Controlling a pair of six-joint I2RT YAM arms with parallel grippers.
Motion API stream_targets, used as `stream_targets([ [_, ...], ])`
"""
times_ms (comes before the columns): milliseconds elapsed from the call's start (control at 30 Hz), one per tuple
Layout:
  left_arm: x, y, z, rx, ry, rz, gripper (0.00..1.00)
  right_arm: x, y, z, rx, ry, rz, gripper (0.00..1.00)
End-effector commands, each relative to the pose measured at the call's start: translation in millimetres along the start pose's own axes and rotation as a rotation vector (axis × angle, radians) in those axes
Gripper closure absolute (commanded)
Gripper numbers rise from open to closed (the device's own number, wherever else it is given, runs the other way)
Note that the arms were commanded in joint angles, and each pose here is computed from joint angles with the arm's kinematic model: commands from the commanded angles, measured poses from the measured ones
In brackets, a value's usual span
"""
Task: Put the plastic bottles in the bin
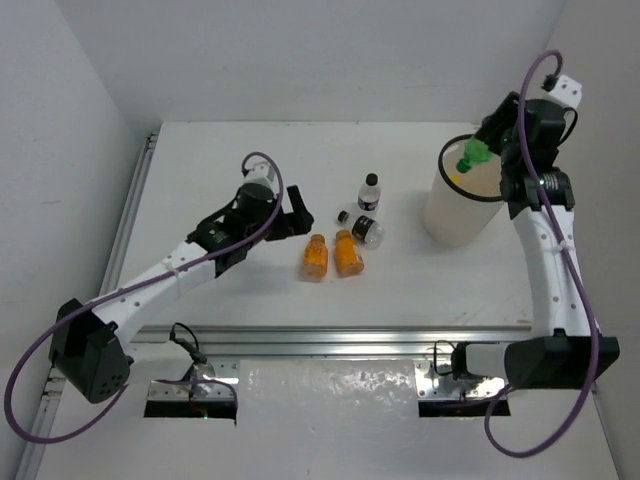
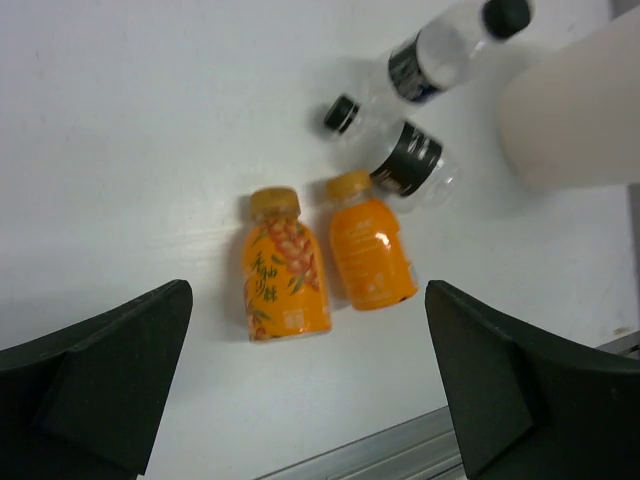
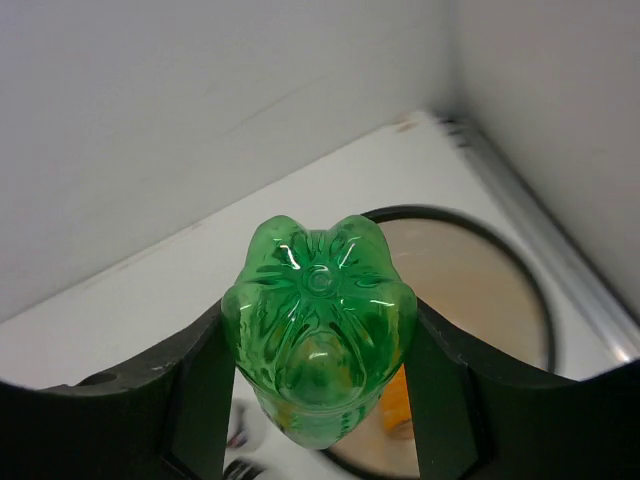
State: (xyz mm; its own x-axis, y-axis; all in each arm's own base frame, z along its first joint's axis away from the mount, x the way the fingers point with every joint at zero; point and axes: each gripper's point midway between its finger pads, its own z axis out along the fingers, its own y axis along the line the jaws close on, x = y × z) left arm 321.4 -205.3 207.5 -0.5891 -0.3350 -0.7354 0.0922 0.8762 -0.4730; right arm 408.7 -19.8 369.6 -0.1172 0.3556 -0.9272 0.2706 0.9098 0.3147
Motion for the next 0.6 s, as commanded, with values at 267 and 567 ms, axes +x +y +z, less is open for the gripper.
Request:
stream_targets([
  [267,71,-9,39,-0.087,0.162,0.095,0.0,-6,-74,41,0.301,0.073,-0.09,0.01],
  [567,128,10,81,-0.149,0.321,0.161,0.05,2,-28,-22,0.02,0.086,-0.021,0.01],
])
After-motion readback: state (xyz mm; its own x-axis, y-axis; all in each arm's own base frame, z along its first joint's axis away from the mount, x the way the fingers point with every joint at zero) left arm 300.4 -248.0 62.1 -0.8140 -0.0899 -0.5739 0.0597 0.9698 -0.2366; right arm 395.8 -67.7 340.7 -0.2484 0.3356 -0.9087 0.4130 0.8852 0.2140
